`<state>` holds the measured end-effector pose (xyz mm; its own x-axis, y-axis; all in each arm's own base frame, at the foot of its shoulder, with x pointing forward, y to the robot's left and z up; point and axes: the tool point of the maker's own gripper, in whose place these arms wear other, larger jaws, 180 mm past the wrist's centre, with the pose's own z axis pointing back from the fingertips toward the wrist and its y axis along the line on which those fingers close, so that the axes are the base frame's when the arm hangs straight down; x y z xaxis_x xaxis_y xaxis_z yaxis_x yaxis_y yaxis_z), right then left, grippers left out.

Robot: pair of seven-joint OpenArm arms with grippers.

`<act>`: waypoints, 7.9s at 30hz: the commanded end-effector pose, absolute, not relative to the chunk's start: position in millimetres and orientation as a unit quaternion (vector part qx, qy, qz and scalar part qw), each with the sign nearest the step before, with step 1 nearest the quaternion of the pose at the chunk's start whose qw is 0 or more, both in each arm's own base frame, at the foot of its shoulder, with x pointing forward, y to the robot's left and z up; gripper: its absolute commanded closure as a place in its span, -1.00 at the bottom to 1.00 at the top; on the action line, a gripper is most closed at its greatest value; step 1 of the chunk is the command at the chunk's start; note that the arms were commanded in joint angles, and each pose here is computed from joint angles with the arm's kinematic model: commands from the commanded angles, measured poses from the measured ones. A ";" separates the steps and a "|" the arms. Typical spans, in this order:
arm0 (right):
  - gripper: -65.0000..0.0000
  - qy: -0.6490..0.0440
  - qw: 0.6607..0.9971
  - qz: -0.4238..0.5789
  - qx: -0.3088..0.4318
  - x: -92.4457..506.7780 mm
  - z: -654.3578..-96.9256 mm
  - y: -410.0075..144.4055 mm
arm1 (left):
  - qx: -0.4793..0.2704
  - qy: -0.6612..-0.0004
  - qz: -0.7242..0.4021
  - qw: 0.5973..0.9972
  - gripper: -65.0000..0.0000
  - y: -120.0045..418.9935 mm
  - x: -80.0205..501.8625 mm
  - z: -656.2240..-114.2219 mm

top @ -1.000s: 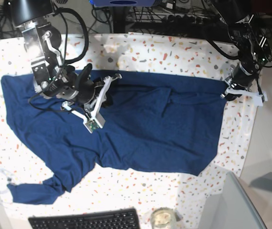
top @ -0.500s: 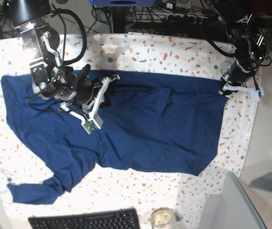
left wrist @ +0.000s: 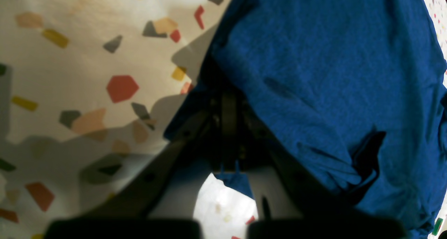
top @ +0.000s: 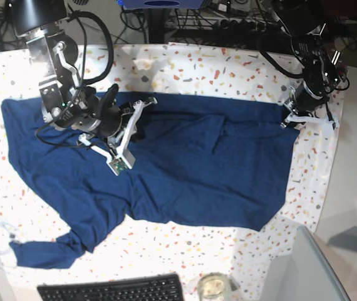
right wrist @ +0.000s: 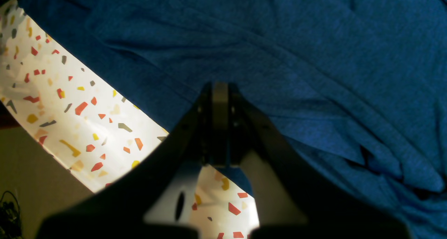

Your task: Layout the t-shirt on the table in an organized manner, then fold the t-shirt properly

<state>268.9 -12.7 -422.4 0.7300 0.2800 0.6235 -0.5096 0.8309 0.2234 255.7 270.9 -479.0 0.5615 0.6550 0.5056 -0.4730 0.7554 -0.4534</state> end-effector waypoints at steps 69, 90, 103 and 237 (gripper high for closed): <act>1.00 -0.331 0.906 0.188 0.183 291.1 -407.8 -33.8 | -0.133 -0.396 0.304 0.856 1.00 259.1 275.9 -432.1; 1.00 -0.331 0.906 0.187 0.184 291.5 -407.6 -32.7 | -0.147 -0.365 0.331 0.858 1.00 262.8 279.8 -457.5; 1.00 -0.333 0.906 0.188 0.183 293.4 -406.4 -33.3 | -0.189 -0.354 0.332 0.854 1.00 238.8 316.0 -463.4; -0.07 -0.397 0.870 -0.197 0.214 218.8 -398.5 -293.1 | -0.216 -0.403 0.343 0.821 -0.15 273.0 249.9 -465.6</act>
